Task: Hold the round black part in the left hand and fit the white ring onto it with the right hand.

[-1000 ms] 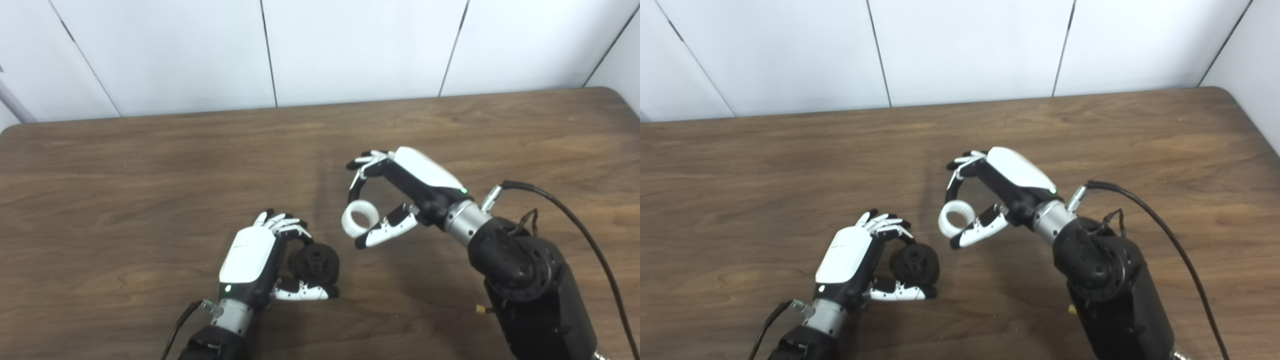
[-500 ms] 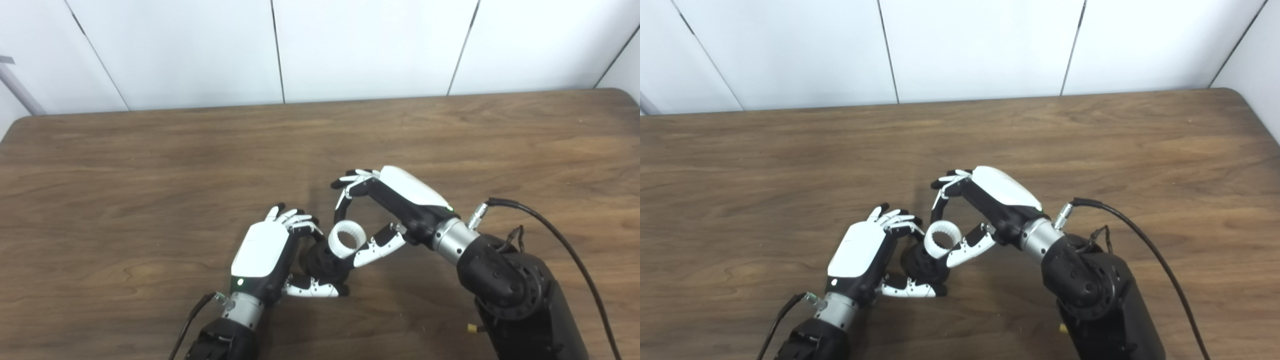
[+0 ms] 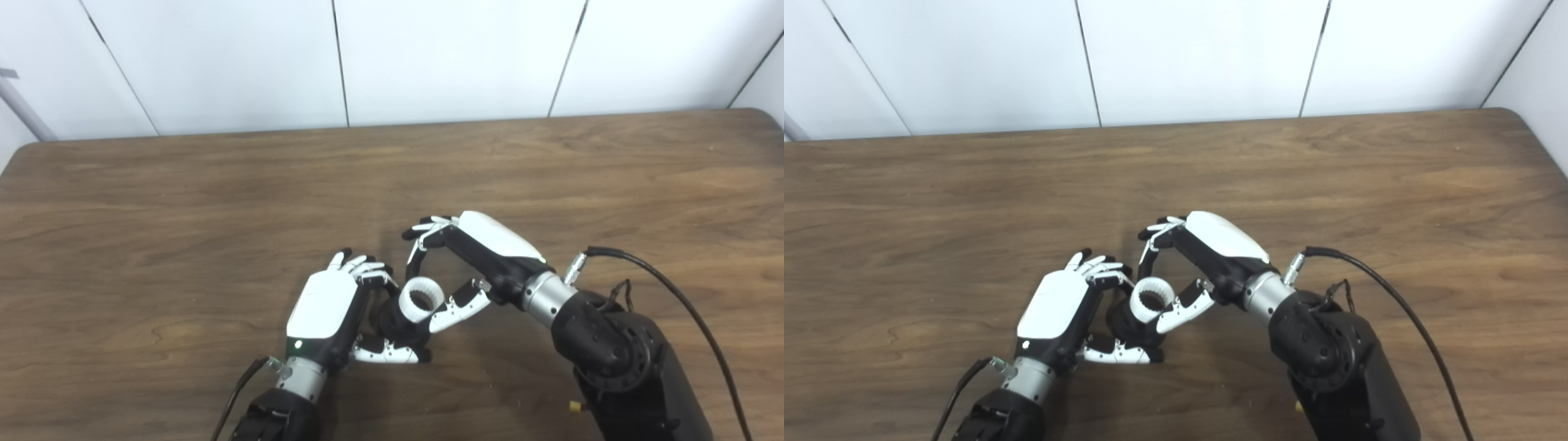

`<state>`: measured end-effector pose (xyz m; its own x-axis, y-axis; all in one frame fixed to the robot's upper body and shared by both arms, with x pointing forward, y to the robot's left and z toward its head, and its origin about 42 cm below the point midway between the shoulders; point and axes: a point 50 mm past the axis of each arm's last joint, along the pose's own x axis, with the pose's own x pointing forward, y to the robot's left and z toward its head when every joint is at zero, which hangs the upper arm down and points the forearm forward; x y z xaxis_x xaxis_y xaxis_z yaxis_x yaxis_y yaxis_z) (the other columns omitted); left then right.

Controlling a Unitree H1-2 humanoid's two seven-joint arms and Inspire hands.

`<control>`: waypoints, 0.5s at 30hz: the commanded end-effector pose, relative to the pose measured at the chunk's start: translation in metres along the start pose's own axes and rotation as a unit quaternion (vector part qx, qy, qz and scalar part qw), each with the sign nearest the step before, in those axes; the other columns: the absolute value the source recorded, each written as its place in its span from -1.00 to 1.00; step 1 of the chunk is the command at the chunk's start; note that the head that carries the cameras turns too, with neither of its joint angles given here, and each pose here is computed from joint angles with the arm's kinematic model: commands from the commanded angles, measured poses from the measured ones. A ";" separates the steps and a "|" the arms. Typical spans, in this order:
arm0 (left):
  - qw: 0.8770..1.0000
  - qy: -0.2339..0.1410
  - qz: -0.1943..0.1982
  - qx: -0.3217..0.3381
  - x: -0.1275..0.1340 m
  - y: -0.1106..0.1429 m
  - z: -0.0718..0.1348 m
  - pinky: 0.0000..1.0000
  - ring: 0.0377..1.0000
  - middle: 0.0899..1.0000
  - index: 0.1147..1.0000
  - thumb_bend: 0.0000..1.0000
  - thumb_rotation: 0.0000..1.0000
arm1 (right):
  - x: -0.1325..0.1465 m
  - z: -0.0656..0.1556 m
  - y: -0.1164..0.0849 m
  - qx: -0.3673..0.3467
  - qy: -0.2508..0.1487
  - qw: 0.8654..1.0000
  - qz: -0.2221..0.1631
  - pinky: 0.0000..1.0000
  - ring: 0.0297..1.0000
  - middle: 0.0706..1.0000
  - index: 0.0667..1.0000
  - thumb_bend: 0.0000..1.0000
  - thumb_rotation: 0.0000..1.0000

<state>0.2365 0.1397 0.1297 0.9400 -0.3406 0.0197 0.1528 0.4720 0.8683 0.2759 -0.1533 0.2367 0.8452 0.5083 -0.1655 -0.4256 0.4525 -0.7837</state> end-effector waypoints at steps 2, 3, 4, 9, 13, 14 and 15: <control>1.000 -0.008 0.005 0.013 0.004 0.003 0.003 0.95 0.74 0.53 -0.16 0.04 -0.89 | 0.003 0.008 -0.008 -0.009 -0.018 1.000 -0.022 1.00 0.92 0.70 -0.11 0.05 -0.74; 1.000 -0.007 0.005 0.014 0.004 0.003 0.004 0.95 0.74 0.53 -0.16 0.04 -0.89 | 0.004 0.007 -0.007 -0.008 -0.018 1.000 -0.022 1.00 0.92 0.70 -0.11 0.05 -0.74; 1.000 -0.007 0.004 0.014 0.005 0.004 0.004 0.95 0.74 0.53 -0.16 0.04 -0.89 | 0.004 0.007 -0.006 -0.008 -0.018 1.000 -0.022 1.00 0.92 0.71 -0.11 0.05 -0.74; 1.000 -0.006 0.002 0.015 0.005 0.003 0.004 0.96 0.74 0.53 -0.16 0.04 -0.89 | 0.005 0.006 -0.004 -0.008 -0.020 0.999 -0.024 1.00 0.92 0.70 -0.11 0.05 -0.74; 1.000 -0.006 0.001 0.015 0.005 0.003 0.005 0.98 0.74 0.53 -0.16 0.04 -0.89 | 0.006 0.007 -0.002 -0.010 -0.022 0.999 -0.024 1.00 0.92 0.70 -0.11 0.05 -0.74; 1.000 -0.006 0.001 0.015 0.005 0.002 0.005 0.97 0.74 0.53 -0.16 0.04 -0.89 | 0.007 0.006 -0.001 -0.011 -0.023 0.999 -0.024 1.00 0.92 0.70 -0.11 0.05 -0.74; 1.000 -0.006 0.001 0.016 0.005 0.002 0.005 0.97 0.74 0.53 -0.16 0.04 -0.89 | 0.007 0.006 -0.001 -0.011 -0.024 0.999 -0.025 1.00 0.92 0.70 -0.11 0.05 -0.74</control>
<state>0.2382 0.1365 0.1312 0.9367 -0.3496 0.0195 0.1553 0.4648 0.8717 0.2781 -0.1487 0.2303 0.8455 0.5073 -0.1668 -0.4254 0.4511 -0.7846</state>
